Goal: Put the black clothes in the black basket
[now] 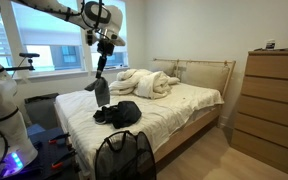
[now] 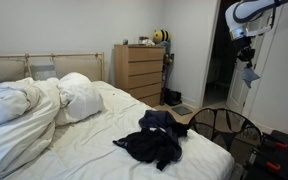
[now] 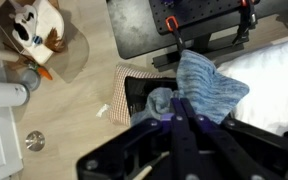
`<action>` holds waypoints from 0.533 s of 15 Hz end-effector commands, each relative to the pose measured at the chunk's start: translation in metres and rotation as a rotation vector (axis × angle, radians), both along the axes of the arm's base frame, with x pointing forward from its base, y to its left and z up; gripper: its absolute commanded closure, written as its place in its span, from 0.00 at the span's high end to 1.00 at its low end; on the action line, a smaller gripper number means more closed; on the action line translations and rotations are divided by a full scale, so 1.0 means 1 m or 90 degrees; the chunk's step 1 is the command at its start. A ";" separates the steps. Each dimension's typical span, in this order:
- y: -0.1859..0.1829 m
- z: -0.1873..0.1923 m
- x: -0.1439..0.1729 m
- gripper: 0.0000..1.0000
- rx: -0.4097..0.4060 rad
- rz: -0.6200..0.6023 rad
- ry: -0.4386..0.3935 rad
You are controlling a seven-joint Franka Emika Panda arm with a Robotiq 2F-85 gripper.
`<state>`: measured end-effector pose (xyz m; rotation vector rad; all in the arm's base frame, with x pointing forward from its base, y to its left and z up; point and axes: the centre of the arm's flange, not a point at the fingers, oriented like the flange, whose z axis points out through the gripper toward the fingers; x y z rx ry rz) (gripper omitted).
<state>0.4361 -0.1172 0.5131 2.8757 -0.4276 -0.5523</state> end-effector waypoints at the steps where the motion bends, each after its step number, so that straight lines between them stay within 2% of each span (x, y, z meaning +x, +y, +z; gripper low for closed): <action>1: -0.012 -0.004 -0.013 0.01 -0.026 0.031 -0.062; 8: -0.017 -0.013 -0.014 0.01 -0.041 0.054 -0.143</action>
